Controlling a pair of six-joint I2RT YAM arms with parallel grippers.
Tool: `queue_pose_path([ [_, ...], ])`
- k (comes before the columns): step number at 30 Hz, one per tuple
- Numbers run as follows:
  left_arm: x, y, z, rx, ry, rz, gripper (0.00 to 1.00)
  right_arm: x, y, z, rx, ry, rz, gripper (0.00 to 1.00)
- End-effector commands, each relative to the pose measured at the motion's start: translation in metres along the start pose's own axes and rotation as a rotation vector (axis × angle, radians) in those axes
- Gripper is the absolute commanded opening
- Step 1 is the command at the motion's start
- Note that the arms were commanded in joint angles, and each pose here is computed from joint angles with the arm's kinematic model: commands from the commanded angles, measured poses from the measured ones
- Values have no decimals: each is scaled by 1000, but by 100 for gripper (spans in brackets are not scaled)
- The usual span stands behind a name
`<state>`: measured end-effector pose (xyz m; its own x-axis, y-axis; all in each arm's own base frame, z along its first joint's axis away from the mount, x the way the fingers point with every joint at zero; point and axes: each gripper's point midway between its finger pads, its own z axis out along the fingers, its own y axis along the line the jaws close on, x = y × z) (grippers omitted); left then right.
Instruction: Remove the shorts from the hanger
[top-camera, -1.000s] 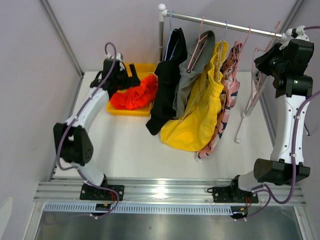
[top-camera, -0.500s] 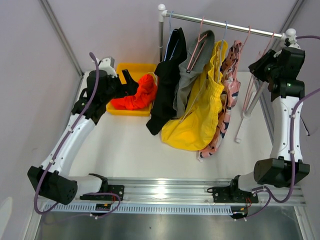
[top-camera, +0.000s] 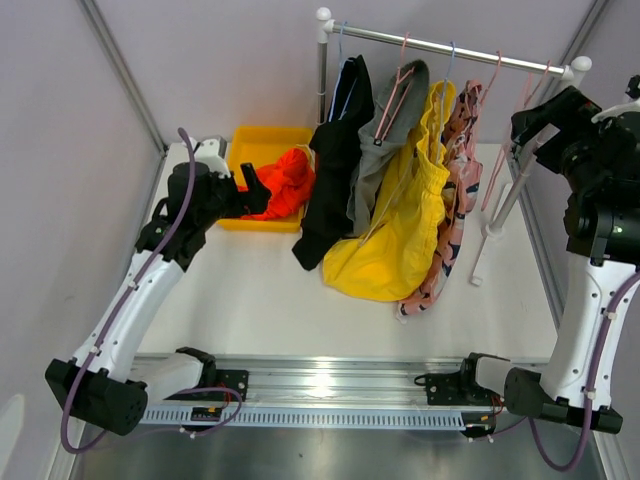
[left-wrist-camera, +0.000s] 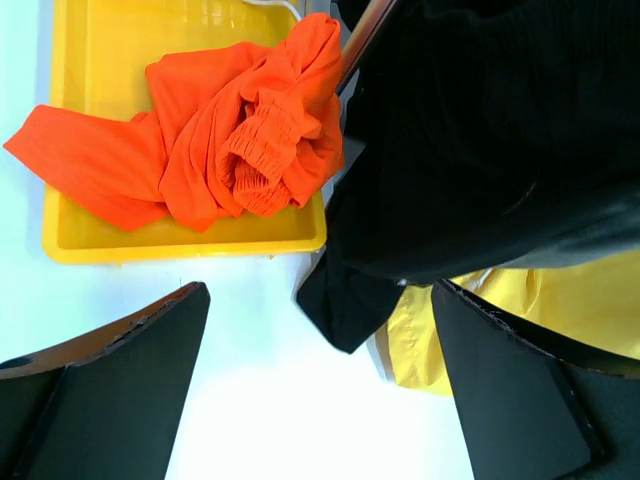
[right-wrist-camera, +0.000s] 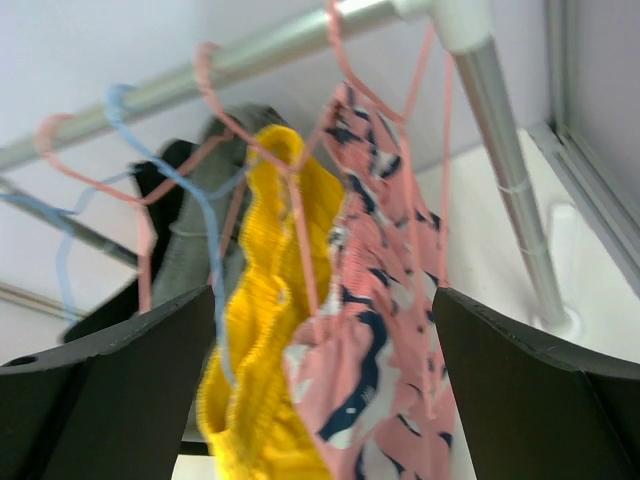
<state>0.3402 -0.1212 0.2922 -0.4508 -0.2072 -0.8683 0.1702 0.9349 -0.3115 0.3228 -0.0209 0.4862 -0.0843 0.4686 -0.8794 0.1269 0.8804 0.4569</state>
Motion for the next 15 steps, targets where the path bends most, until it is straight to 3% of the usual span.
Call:
queue_pose_path([
  [1,4,1,-9,17,-21,39,99,-15,35,-5,-135,-21,52,98],
  [15,24,7,-6,18,-11,43,99,37,66,82,-206,133,84,93],
])
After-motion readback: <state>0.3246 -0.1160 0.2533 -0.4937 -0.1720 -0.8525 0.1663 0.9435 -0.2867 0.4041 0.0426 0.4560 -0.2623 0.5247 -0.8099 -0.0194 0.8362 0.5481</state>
